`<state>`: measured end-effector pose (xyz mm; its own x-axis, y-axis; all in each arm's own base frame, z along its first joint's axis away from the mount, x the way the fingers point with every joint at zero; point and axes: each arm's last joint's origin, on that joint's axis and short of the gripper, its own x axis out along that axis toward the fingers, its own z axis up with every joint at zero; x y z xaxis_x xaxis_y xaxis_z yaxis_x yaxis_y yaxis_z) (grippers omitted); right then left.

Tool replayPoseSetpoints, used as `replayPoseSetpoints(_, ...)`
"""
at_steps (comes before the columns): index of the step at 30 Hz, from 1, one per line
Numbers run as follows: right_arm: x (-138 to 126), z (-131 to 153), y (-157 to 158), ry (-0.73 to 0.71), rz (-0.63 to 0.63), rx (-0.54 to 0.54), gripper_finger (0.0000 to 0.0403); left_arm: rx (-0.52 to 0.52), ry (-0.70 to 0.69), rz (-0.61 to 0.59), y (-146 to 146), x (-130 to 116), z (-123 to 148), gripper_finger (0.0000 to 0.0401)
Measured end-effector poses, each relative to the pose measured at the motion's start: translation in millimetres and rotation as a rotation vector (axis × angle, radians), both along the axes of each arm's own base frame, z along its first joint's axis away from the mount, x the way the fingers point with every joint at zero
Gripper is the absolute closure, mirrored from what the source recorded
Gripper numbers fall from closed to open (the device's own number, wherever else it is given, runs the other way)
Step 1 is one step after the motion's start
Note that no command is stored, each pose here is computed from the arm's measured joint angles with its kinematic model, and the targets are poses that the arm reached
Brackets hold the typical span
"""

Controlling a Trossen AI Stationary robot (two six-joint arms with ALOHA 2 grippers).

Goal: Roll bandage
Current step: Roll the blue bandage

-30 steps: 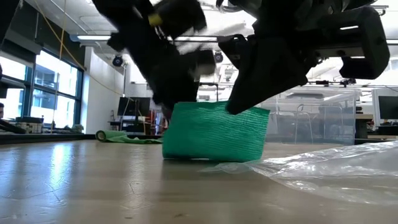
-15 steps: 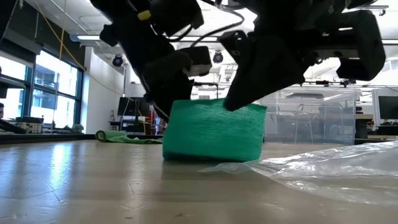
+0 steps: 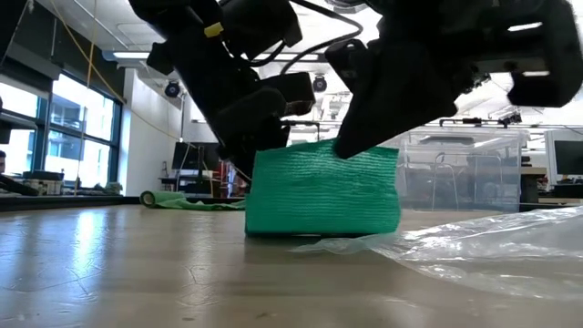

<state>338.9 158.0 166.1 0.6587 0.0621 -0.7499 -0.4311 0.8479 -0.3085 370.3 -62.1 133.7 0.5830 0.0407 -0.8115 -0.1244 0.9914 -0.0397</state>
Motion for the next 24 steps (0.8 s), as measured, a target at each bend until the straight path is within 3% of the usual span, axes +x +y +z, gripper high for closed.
replayPoseSetpoints(4, 0, 0, 2, 0.017, 0.038, 0.040, 0.0369, 0.083, -0.009, 0.010, 3, -1, 4, 0.0185)
replayPoseSetpoints(13, -7, 30, -1, -0.033, 0.006, 0.176, 0.0208, 0.317, -0.042, 0.126, 7, -25, 56, 0.0185)
replayPoseSetpoints(16, -3, 32, -17, -0.035, -0.135, 0.266, 0.0192, 0.328, -0.070, 0.155, 0, -37, 73, 0.0185)
replayPoseSetpoints(24, 1, -22, -53, -0.012, -0.293, 0.425, 0.0190, 0.279, -0.092, 0.220, -46, -62, 77, 0.0185)
